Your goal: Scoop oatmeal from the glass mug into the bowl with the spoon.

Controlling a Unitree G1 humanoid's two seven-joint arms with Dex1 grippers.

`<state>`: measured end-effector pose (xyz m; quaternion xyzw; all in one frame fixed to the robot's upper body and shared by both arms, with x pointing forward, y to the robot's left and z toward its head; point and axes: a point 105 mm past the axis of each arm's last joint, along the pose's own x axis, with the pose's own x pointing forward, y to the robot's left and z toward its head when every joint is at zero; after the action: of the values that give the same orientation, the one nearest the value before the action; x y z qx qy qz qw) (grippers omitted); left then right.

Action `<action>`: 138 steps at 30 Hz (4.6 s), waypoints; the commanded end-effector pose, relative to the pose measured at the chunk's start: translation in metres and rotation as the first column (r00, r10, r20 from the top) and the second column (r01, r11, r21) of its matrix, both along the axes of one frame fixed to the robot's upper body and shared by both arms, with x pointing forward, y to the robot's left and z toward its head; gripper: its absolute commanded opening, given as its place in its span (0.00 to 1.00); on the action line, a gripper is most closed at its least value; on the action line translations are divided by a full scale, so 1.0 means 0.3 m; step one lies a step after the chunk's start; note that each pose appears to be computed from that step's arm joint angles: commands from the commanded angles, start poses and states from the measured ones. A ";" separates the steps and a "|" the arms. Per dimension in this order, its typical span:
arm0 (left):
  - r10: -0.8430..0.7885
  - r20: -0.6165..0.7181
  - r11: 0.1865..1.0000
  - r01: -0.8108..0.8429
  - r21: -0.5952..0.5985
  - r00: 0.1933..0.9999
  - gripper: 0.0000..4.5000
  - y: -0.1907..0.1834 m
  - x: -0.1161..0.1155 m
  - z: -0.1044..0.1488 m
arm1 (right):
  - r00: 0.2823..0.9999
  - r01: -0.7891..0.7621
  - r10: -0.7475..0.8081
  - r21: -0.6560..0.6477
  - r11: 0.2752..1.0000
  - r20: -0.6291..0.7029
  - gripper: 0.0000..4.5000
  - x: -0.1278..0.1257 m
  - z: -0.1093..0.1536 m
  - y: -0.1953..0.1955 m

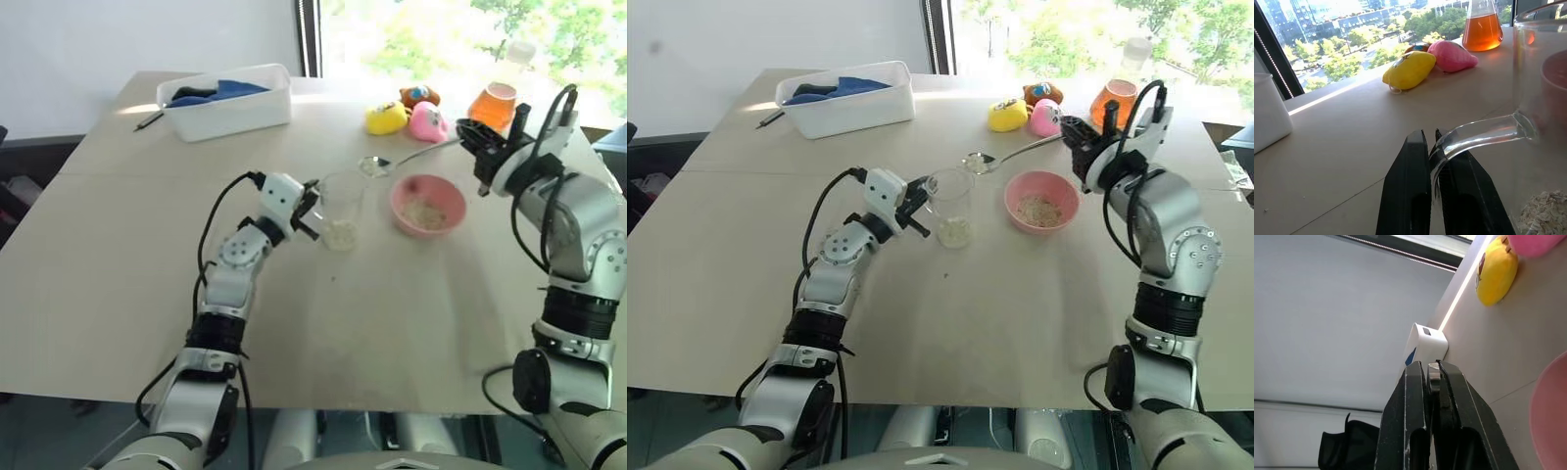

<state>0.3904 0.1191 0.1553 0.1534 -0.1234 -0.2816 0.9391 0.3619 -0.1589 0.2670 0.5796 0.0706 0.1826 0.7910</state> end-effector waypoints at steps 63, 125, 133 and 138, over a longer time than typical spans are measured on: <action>0.028 0.035 1.000 -0.028 0.001 0.999 0.04 0.021 -0.010 -0.012 | 0.839 -0.020 0.337 -0.596 0.803 0.426 0.00 -0.070 0.131 0.276; 0.001 0.043 1.000 0.000 -0.012 0.999 0.42 0.152 -0.245 0.033 | 0.738 0.037 0.493 -0.758 0.652 0.461 0.77 -0.108 0.083 0.226; 0.049 -0.135 0.999 -0.049 0.003 0.990 0.42 0.221 -0.432 -0.083 | 0.747 -0.088 0.562 -0.785 0.613 0.355 0.77 -0.299 -0.279 0.107; 0.091 -0.282 0.996 -0.089 0.020 0.955 0.42 0.269 -0.523 -0.160 | 0.787 -0.056 0.553 -0.861 0.506 0.274 0.77 -0.391 -0.474 0.009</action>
<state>0.2344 0.2009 0.0934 0.1136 0.0409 -0.2544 0.9595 0.2450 -0.1560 0.1118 0.0892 0.0780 0.4082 0.9052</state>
